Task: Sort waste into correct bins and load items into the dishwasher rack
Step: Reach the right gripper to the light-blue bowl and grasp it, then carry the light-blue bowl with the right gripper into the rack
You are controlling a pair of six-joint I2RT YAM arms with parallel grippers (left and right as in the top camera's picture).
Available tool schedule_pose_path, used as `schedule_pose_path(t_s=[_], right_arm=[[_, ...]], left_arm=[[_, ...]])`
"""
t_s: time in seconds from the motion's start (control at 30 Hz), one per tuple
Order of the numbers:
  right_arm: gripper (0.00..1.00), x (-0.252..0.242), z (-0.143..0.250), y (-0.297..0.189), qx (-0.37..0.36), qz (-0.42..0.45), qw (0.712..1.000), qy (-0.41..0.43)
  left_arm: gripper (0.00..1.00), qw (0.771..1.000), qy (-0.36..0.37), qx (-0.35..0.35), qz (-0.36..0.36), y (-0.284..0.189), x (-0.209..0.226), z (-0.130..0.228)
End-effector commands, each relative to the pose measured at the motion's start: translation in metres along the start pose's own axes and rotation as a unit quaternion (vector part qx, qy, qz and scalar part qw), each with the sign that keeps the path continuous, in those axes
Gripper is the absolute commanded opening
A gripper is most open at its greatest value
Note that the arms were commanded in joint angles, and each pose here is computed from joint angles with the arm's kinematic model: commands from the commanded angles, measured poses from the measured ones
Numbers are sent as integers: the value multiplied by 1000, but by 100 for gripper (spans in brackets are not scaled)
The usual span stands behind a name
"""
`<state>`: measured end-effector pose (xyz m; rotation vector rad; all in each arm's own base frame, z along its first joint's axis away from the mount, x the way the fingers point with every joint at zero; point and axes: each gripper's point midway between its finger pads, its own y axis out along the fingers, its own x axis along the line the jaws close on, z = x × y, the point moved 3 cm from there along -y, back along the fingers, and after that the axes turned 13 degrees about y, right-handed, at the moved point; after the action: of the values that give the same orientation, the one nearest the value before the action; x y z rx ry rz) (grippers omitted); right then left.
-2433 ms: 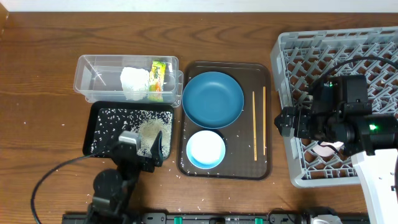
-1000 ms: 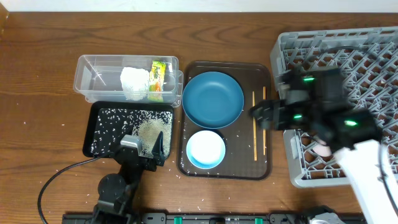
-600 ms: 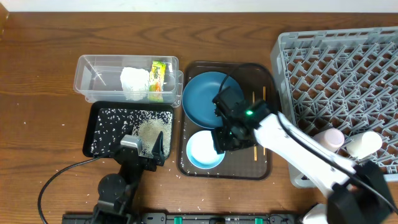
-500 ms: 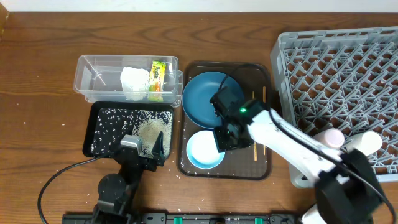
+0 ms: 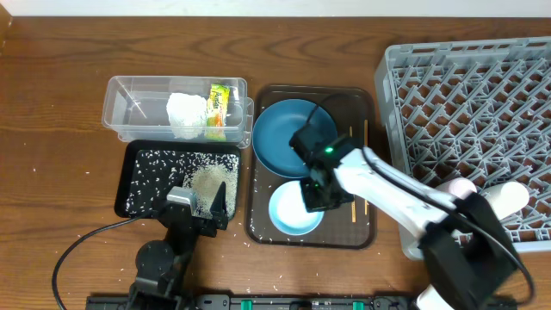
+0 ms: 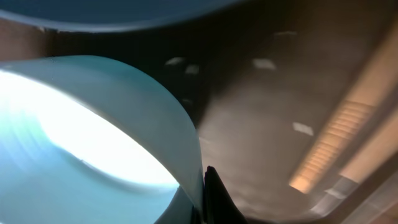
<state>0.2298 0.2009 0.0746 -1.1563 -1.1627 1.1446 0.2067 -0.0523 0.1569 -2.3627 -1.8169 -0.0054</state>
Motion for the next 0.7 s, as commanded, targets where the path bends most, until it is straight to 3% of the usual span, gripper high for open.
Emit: schedule_pose_path(t_s=[0.0, 0.07, 0.13, 0.2, 0.3, 0.4, 0.67], right_arm=[[1, -32, -25, -60, -141, 38, 989, 23], [1, -59, -35, -96, -225, 74, 970, 49], [1, -95, -46, -139, -330, 127, 930, 97], [1, -130, -52, -179, -420, 176, 875, 165], [1, -171, -56, -220, -498, 215, 804, 243], [1, -202, -68, -236, -520, 243, 767, 287], [1, -280, -102, -220, -462, 370, 737, 325]], left_arm=[[90, 1000, -5, 17, -2, 2, 0, 14], [90, 1000, -5, 17, -1, 2, 0, 14], [90, 1000, -5, 17, -1, 2, 0, 14], [90, 1000, -5, 17, -1, 2, 0, 14], [90, 1000, -5, 17, -2, 2, 0, 14], [90, 1000, -5, 17, -1, 2, 0, 14], [90, 1000, -5, 17, -2, 2, 0, 14]])
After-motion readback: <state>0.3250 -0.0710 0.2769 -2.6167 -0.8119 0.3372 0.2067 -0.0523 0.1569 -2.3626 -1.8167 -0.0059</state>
